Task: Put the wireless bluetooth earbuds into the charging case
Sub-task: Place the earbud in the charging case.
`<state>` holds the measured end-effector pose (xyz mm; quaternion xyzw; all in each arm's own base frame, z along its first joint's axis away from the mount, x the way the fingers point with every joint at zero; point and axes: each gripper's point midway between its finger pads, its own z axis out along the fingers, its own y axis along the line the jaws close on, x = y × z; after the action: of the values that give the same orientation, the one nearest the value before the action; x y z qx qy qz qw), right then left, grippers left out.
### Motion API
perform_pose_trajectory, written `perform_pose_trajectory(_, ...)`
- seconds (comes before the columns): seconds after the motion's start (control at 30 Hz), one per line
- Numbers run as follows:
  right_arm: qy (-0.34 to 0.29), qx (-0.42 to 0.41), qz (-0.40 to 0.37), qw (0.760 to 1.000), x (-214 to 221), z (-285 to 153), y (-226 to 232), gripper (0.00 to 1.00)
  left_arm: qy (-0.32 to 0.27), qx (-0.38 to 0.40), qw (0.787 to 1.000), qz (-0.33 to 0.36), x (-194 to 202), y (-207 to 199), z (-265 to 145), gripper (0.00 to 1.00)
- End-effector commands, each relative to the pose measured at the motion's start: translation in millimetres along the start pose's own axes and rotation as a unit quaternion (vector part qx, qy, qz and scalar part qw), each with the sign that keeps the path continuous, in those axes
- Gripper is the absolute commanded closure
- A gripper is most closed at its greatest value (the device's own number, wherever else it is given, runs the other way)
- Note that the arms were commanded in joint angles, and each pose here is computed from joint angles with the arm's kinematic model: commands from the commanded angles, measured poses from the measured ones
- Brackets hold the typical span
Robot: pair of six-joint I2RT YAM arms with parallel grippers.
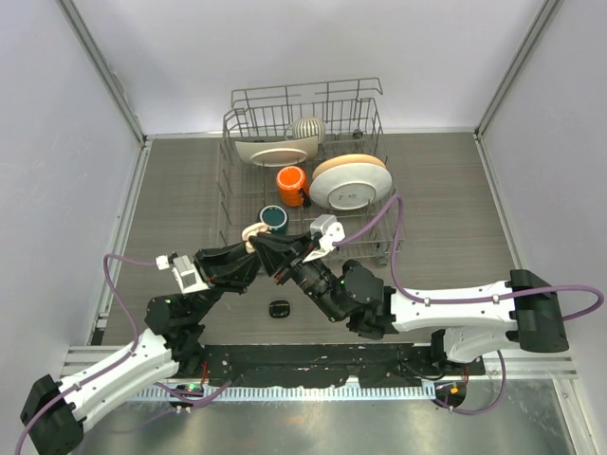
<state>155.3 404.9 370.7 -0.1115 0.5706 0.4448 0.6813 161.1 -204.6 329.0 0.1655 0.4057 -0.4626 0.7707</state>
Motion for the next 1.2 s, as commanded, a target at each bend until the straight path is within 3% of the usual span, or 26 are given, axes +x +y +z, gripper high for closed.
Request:
perform_pose_trajectory(0.0, 0.019, -0.010, -0.018, 1.000, 5.6, -10.2, 4.9, 0.99, -0.090, -0.007, 0.996, 0.026, -55.1, -0.7, 13.2, 1.00)
perform_pose_trajectory(0.27, 0.031, -0.014, -0.027, 0.999, 7.8, -11.1, 7.3, 0.95, -0.093, -0.001, 0.995, 0.029, -57.3, -2.9, 13.0, 1.00)
perform_pose_trajectory(0.43, 0.032, -0.028, -0.029, 0.999, 1.1, -8.6, 15.7, 0.67, -0.090, 0.007, 0.995, 0.030, -56.7, -5.9, 13.0, 1.00)
perform_pose_trajectory(0.7, 0.011, -0.050, -0.024, 0.998, -35.0, -2.7, 30.5, 0.45, -0.078, 0.016, 0.996, 0.028, -52.1, -8.8, 11.7, 1.00)
perform_pose_trajectory(1.0, -0.016, -0.129, -0.015, 0.991, -104.7, -3.0, 68.2, 0.39, -0.047, 0.009, 0.998, 0.028, -36.7, -5.8, 4.9, 1.00)
perform_pose_trajectory(1.17, 0.014, -0.053, -0.023, 0.998, -114.1, 8.3, 48.7, 0.39, -0.040, 0.013, 0.998, 0.041, -35.7, -6.9, 0.9, 1.00)
